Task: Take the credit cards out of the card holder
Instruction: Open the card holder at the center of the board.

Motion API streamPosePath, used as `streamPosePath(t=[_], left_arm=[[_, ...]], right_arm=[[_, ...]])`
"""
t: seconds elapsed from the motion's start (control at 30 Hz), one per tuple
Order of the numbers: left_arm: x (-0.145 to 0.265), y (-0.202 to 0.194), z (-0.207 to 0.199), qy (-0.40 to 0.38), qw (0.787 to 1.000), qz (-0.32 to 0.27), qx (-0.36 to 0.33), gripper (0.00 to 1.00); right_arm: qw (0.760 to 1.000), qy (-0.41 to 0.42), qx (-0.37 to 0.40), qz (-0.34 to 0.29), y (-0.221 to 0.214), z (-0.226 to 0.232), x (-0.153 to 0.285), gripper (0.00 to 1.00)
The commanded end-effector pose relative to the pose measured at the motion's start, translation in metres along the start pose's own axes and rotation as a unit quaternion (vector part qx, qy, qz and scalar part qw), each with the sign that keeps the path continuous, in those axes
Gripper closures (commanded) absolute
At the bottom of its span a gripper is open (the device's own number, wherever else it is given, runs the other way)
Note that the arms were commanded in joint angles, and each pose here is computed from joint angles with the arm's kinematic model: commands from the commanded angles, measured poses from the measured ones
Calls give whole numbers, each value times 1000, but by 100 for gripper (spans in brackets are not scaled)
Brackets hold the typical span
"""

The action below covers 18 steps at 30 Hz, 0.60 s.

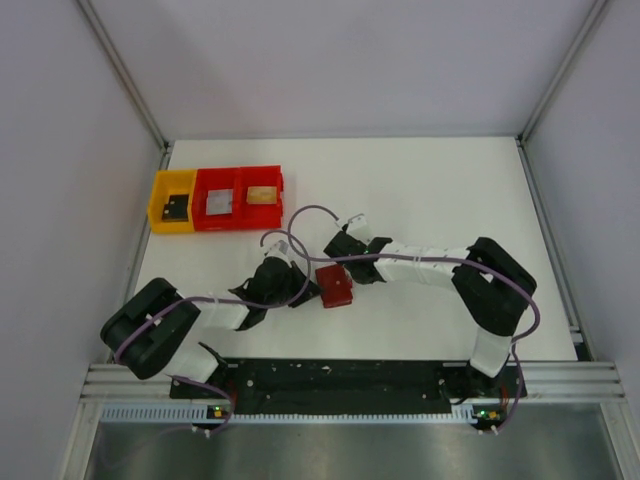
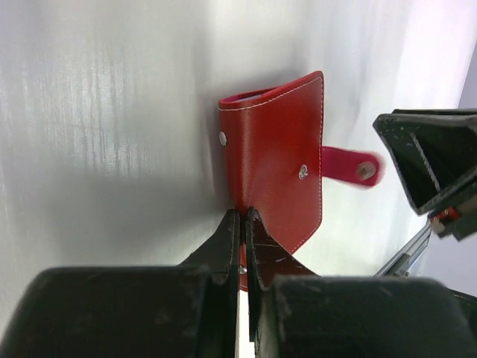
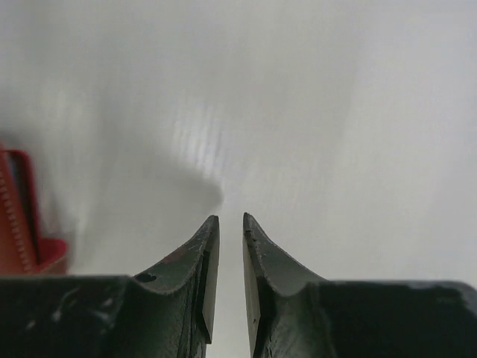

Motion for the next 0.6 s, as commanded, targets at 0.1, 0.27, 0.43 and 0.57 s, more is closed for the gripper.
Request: streamPosePath(t=[0.1, 0.27, 0.43, 0.57], left_arm=[[2, 1, 6, 16, 1000, -9, -13, 100], [-1, 4, 3, 13, 1000, -9, -15, 100], [-2, 4, 3, 14, 1000, -7, -16, 100], [-3, 4, 3, 14, 1000, -8, -17, 100]], right_arm=[[1000, -29, -6, 8, 3, -25, 6, 81], [995, 83, -45, -8, 18, -6, 25, 73], [975, 194, -100, -37, 31, 10, 43, 52], [965, 236, -107, -35, 37, 26, 44, 45]])
Point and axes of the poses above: each gripper's point midway between its finger pads, its own x axis back along the fingers, its own z axis along the line the jaws close on, y = z × x, the point moved 6 cm from there along x, back along the fingers, and after that the axes turned 9 degrees about -x, right-handed, at the moved point
